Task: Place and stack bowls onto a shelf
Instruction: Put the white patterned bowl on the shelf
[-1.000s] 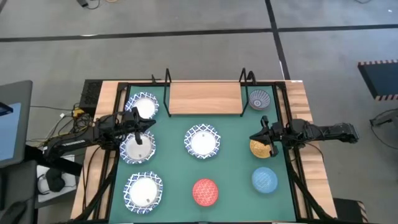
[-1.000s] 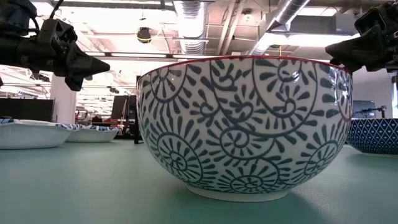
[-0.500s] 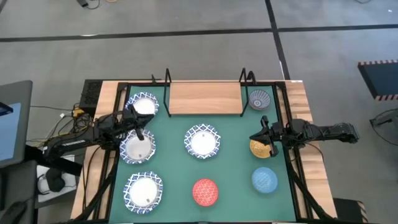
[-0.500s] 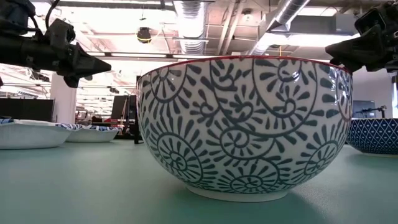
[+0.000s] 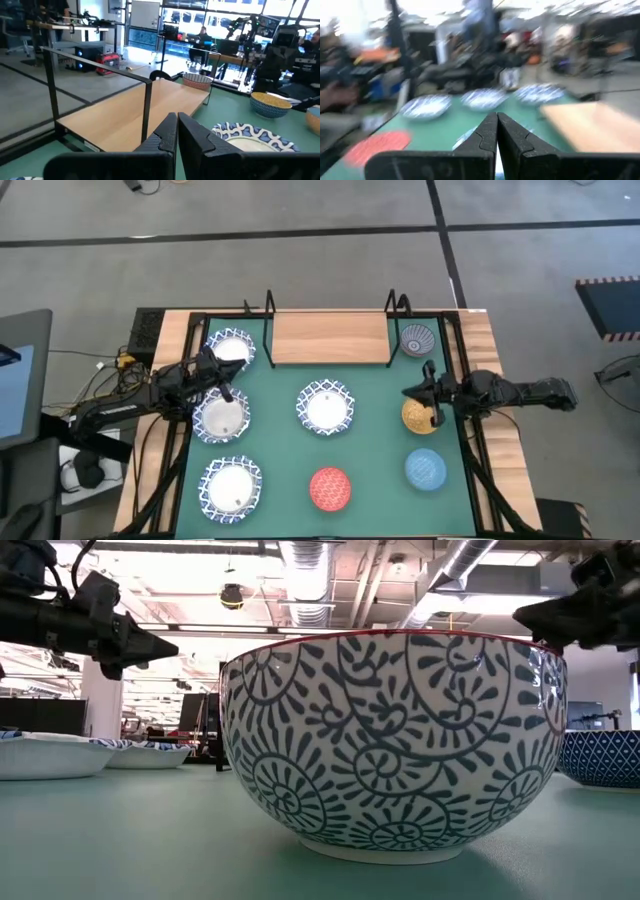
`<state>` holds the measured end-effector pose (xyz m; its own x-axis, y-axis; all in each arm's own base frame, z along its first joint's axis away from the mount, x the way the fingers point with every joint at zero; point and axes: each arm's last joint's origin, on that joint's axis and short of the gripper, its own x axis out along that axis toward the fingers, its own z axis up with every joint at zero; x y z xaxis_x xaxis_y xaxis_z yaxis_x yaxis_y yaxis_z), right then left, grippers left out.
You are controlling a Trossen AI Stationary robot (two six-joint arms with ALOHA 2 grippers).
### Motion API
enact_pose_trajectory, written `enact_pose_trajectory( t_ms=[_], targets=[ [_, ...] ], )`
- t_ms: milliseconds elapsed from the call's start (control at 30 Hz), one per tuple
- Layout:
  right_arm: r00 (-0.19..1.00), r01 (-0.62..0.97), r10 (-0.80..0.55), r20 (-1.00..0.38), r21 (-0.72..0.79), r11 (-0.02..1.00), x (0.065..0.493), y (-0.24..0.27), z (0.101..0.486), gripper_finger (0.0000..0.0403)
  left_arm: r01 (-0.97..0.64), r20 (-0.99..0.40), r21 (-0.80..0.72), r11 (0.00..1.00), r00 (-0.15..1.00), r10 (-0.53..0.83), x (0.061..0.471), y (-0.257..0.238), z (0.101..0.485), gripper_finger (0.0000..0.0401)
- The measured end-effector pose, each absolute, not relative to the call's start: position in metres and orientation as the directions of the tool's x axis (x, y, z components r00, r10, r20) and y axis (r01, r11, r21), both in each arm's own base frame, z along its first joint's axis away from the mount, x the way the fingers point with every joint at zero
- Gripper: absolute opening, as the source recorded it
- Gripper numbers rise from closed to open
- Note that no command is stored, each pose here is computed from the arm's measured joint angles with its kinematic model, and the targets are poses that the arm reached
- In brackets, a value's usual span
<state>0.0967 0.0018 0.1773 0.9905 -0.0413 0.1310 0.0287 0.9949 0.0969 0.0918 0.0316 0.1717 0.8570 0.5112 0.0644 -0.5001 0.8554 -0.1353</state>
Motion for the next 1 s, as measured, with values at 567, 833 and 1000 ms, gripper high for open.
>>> enact_pose_trajectory(
  t_ms=[567,833,1000],
  targets=[
    [0.895,0.110,-0.281,0.347,0.439,0.892,0.089,-0.008,0.205,0.0039,-0.703,-0.112,-0.054,0.709,0.710,0.695,0.103,0.041,0.156,0.0073],
    [0.848,0.200,-0.432,0.307,0.570,0.797,0.088,-0.015,0.203,0.0040,-0.782,-0.063,-0.259,0.568,0.600,0.797,0.102,0.044,0.161,0.0070],
    [0.832,0.409,-0.520,0.194,0.421,0.810,0.090,-0.021,0.192,0.0050,-0.808,-0.093,-0.128,0.576,0.588,0.804,0.102,0.045,0.157,0.0070]
  ],
)
